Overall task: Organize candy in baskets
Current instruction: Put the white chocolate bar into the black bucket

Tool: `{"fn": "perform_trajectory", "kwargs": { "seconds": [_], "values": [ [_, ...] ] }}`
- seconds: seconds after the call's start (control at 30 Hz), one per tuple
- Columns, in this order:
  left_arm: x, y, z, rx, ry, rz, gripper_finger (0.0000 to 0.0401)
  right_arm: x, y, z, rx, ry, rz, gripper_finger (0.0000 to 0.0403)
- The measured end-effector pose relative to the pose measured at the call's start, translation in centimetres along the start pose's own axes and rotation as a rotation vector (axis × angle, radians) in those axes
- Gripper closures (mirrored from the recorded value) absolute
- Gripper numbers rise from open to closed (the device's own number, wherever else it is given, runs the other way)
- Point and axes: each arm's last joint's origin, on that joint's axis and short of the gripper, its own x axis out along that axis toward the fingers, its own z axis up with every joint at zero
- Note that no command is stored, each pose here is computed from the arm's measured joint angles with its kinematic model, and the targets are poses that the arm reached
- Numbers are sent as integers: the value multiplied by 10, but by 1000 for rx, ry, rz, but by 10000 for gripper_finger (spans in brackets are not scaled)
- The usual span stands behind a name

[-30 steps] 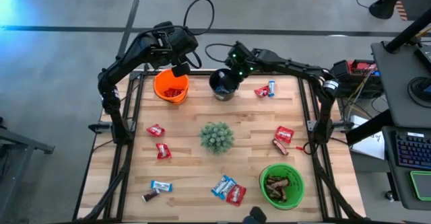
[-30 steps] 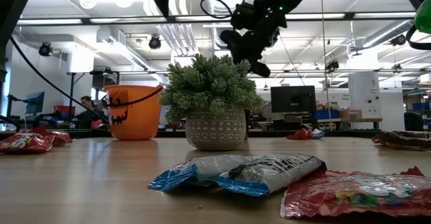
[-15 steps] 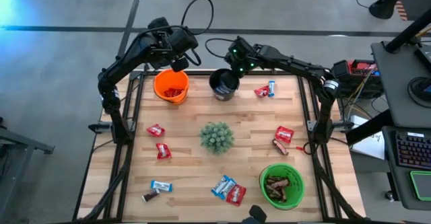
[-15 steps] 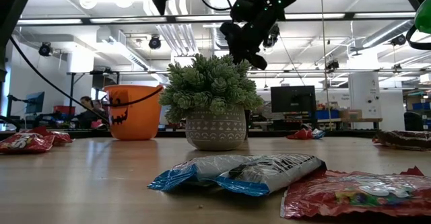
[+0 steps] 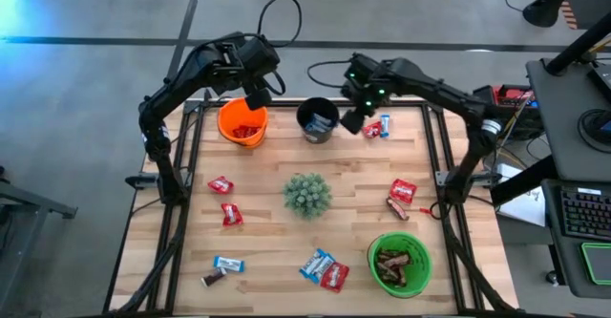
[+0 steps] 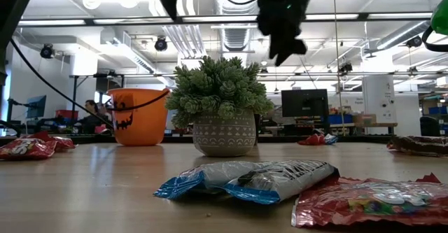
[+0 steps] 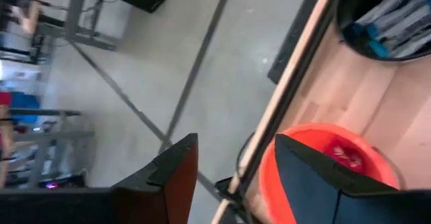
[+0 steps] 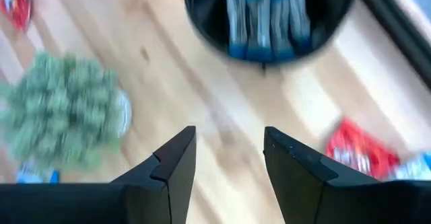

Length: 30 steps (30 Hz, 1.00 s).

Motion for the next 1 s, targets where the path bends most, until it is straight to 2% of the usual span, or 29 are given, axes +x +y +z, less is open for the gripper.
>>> {"fn": "perform_trajectory", "kwargs": {
  "seconds": [0.23,0.3,0.47,0.73,1.0],
  "values": [
    [0,-1,0,-3,-2,-12,199,-46,9,-33,20,31,-4,241],
    [0,-2,1,-8,-16,-73,199,-58,12,-41,39,18,-3,241],
    [-2,-14,3,-62,-69,-386,208,-85,17,-58,110,-44,-15,241],
    [-10,-43,7,-30,-63,-488,211,-110,17,-77,180,-130,-145,241],
    [-19,-90,6,42,-7,-624,211,-115,18,-86,191,-113,-165,241]
  ]
}}
